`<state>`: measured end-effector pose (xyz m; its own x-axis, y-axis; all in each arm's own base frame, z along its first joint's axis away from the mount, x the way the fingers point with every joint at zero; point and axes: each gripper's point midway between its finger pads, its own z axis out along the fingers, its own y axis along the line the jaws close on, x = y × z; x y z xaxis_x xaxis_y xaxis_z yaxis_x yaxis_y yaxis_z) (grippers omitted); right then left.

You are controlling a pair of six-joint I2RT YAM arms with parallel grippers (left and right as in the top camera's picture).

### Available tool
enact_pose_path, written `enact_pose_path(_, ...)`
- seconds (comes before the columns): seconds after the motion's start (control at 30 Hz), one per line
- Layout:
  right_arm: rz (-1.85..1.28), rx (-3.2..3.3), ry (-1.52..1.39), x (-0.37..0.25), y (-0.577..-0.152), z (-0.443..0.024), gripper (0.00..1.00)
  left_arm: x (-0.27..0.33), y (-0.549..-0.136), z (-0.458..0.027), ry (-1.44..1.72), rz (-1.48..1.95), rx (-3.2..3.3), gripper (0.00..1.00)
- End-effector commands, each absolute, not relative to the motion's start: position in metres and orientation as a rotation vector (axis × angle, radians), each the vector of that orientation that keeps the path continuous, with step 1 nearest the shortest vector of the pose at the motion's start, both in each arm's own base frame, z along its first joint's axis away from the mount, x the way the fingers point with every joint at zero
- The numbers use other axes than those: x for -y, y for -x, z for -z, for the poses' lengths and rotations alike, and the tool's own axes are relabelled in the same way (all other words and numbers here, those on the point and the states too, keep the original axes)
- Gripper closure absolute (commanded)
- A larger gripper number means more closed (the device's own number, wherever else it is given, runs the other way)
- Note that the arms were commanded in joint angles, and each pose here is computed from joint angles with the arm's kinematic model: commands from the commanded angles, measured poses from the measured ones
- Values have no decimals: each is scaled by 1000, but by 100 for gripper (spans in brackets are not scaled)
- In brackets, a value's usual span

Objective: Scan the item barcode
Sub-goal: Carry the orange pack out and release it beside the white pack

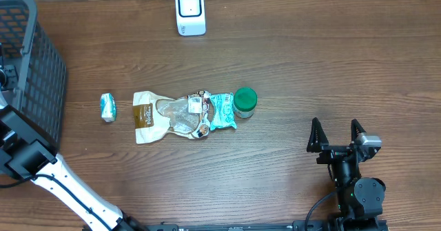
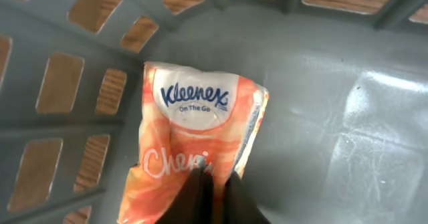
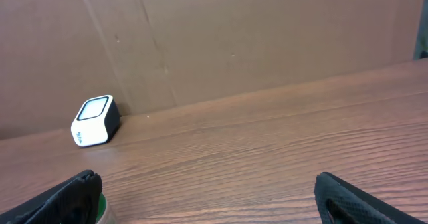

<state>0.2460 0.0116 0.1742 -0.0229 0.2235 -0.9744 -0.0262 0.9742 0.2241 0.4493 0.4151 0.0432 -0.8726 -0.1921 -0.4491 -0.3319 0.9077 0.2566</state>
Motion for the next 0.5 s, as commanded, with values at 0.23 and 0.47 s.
enact_pose_path(0.23, -195, -1582, -158, -10, -246, -172, 0, -396, -437, -80, 696, -344, -2578, 96)
enact_pose_path(0.47, -195, -1582, -158, -10, -246, -172, 0, -349, -424, -266, 700, -251, -2264, 96)
